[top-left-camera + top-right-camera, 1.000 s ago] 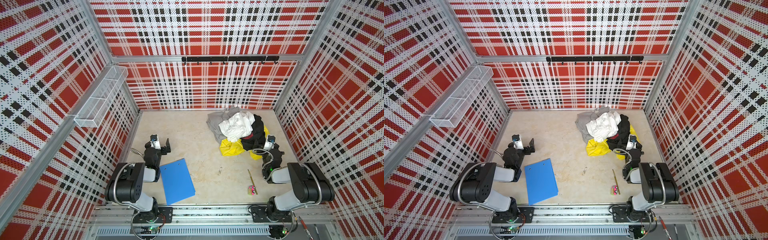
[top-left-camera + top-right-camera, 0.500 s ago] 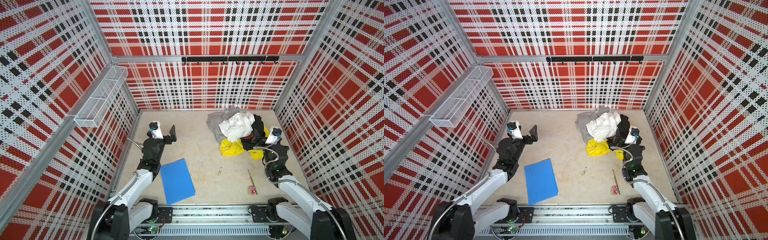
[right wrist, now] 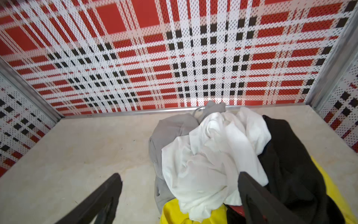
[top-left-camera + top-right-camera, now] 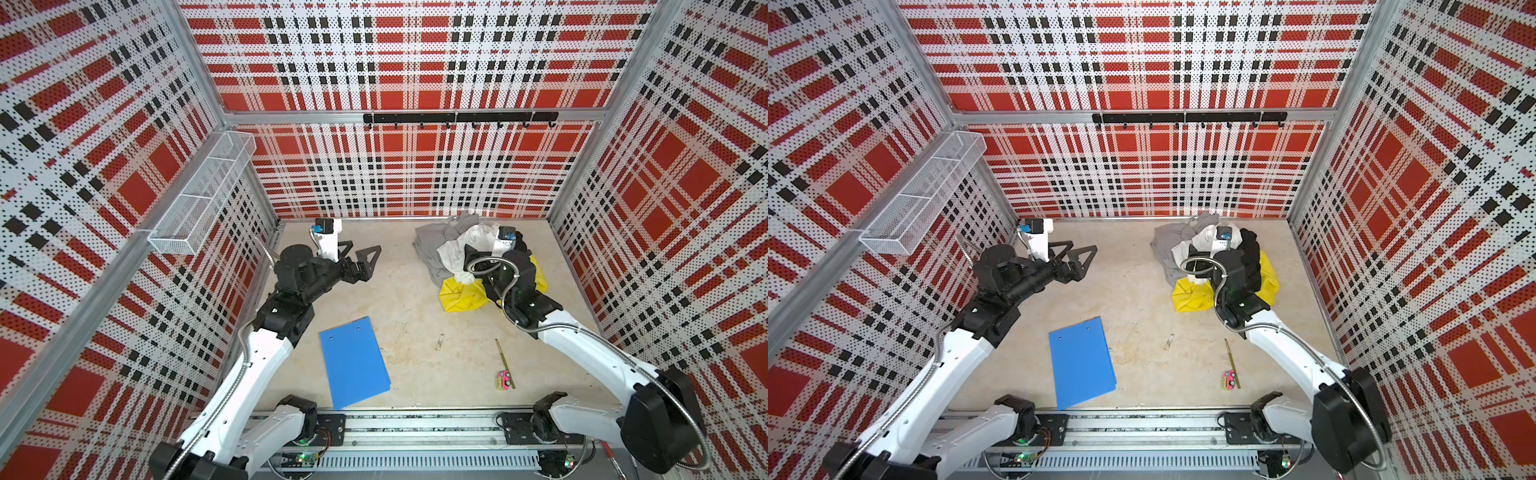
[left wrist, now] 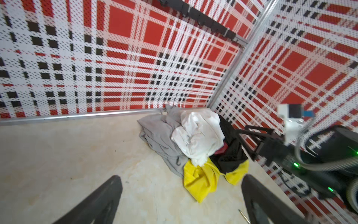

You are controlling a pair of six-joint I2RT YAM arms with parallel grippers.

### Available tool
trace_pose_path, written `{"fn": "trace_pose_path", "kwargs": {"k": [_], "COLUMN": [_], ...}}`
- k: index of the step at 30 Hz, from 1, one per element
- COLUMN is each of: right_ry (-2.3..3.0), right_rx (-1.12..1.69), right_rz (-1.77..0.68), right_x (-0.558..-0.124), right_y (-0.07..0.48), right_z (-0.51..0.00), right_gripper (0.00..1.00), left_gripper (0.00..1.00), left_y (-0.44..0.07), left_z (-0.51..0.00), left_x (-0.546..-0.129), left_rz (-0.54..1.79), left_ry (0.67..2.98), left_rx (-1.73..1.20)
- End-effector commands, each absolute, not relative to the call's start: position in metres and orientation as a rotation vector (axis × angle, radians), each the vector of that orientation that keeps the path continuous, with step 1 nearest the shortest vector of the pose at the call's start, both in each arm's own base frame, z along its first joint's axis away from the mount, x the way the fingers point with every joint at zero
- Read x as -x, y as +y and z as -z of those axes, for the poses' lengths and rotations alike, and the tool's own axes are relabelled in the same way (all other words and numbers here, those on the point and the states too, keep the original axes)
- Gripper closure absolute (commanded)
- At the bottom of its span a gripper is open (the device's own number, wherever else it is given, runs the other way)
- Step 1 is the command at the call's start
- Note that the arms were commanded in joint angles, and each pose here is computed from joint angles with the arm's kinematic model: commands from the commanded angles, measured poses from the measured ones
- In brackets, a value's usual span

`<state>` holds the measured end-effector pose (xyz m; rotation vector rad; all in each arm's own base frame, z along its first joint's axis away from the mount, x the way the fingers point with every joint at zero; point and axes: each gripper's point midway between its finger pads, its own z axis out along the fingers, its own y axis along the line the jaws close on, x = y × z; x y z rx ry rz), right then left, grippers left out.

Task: Pick out a specific cloth from the pile
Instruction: 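Reach the right gripper down into the clothes pile while raising the left arm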

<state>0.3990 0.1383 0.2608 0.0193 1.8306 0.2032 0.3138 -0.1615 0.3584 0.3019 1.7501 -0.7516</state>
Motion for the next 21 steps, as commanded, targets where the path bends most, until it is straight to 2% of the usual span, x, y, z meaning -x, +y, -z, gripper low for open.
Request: {"fn": "trace_pose_path", "kwargs": {"k": [1, 5, 12, 21], "right_ry": [1.932, 2.025, 2.162, 2.362], "right_rx": [0.002, 0.025, 0.015, 0.031], "right_rz": [-0.213, -0.180, -0.142, 0.042], "right_x": [-0.411, -0.434, -0.484, -0.519], "right_y": [0.152, 0.166, 0.192, 0.205], "right_z": [-0.248, -0.227, -0.182, -0.085], "right_gripper": [0.00, 0.00, 0.00, 0.00], "left_gripper": [0.01, 0.01, 0.01, 0.01], "left_y": [-0.171, -0.164, -0.139, -0.122], "left_z": [-0.345, -0.331, -0.335, -0.328], "left_x": [-0.278, -0.269, -0.270, -0.277], "left_rz": [0.794, 0.756, 0.796, 0.796], "left_ry": [1.810, 1.789, 1.750, 1.767], "left_rx": [-0.475, -0.481, -0.362, -0.292]}}
